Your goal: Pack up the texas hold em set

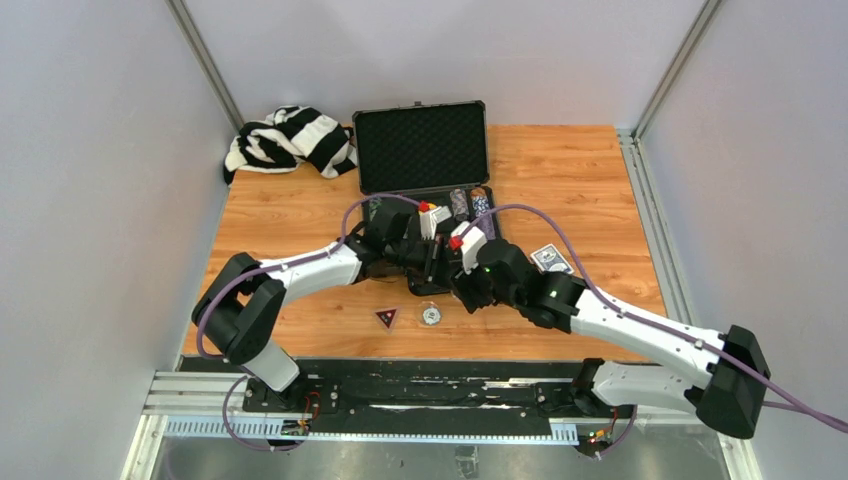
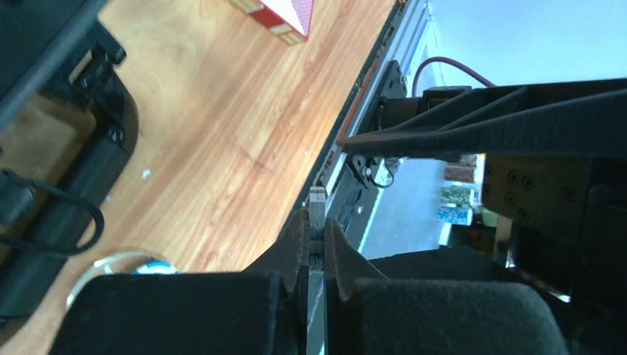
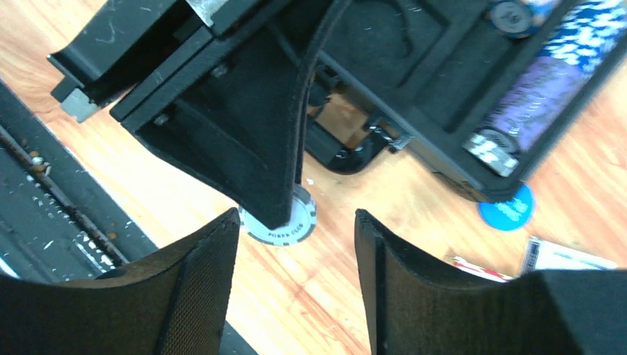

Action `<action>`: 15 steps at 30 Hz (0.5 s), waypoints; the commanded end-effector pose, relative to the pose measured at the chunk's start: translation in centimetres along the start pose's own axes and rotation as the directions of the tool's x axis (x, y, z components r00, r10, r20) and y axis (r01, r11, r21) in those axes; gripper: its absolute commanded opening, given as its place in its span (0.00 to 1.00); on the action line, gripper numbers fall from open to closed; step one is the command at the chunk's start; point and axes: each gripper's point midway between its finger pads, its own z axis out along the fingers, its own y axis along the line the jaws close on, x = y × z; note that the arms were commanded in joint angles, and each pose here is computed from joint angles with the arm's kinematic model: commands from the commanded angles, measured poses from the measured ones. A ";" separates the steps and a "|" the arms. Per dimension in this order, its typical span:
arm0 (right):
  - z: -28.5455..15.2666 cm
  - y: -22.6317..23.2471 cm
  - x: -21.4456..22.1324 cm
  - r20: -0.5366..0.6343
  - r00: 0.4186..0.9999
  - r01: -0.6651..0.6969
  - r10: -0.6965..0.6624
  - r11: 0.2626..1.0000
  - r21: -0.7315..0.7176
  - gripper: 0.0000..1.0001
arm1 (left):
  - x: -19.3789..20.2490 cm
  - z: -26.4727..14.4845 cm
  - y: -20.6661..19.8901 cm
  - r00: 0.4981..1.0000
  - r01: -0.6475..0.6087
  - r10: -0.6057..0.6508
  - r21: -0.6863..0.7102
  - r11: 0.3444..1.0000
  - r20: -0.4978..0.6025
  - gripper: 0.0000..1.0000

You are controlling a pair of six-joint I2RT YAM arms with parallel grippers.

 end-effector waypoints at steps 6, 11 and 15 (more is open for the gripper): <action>-5.9 -7.2 -0.4 0.183 0.981 -0.135 0.070 0.920 0.369 0.69 | -5.5 2.2 2.0 0.975 -0.218 0.222 -0.150 0.964 0.011 0.00; -8.9 -10.1 0.2 0.285 0.951 -0.248 0.123 0.853 0.459 0.69 | -7.9 4.3 4.2 0.947 -0.320 0.319 -0.251 0.913 -0.047 0.00; -10.8 -11.0 0.9 0.324 0.937 -0.281 0.132 0.836 0.471 0.68 | -9.2 5.8 4.8 0.894 -0.447 0.435 -0.254 0.858 -0.104 0.00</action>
